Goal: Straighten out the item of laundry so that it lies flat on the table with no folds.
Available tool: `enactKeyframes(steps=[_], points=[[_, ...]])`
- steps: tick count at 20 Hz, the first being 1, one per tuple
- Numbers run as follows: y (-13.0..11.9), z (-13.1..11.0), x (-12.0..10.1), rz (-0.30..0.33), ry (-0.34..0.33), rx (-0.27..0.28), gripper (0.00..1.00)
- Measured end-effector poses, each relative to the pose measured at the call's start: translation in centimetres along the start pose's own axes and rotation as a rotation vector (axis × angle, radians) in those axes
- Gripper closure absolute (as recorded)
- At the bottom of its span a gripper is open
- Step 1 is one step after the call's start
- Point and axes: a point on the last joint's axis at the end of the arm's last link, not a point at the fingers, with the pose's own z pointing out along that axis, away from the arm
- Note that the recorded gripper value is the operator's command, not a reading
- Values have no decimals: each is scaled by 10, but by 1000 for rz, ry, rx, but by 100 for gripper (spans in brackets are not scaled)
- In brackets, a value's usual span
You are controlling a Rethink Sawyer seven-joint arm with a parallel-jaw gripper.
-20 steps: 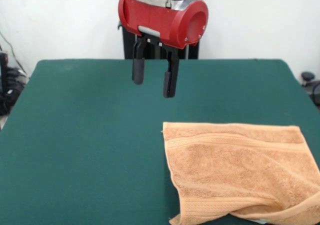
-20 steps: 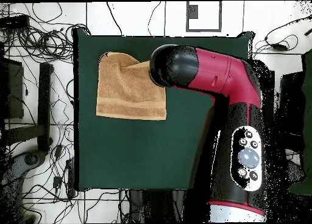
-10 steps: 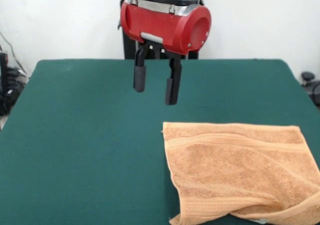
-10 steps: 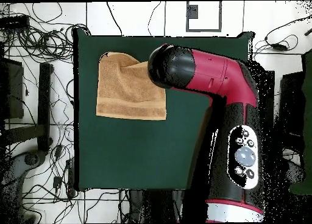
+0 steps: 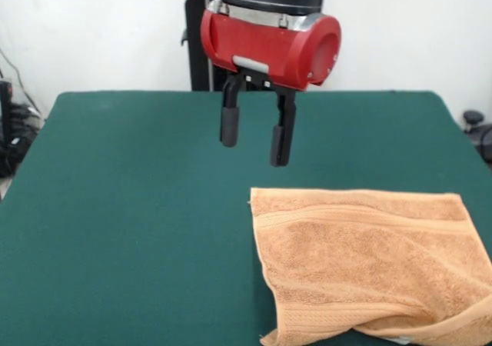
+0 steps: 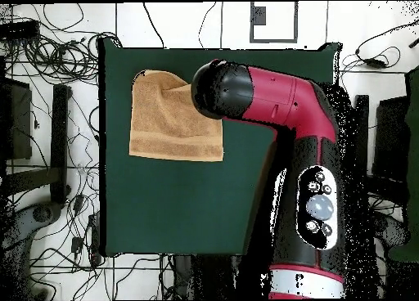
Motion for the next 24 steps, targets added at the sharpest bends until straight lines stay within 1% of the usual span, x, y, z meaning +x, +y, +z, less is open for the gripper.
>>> enactKeyframes(steps=[4, 11, 19, 24], points=[[2, 15, 9, -8, 8, 3, 0], [-3, 42, 21, -12, 24, 12, 0], [-9, 56, 32, -13, 34, 18, 0], [-16, 62, 43, -13, 57, 31, 0]])
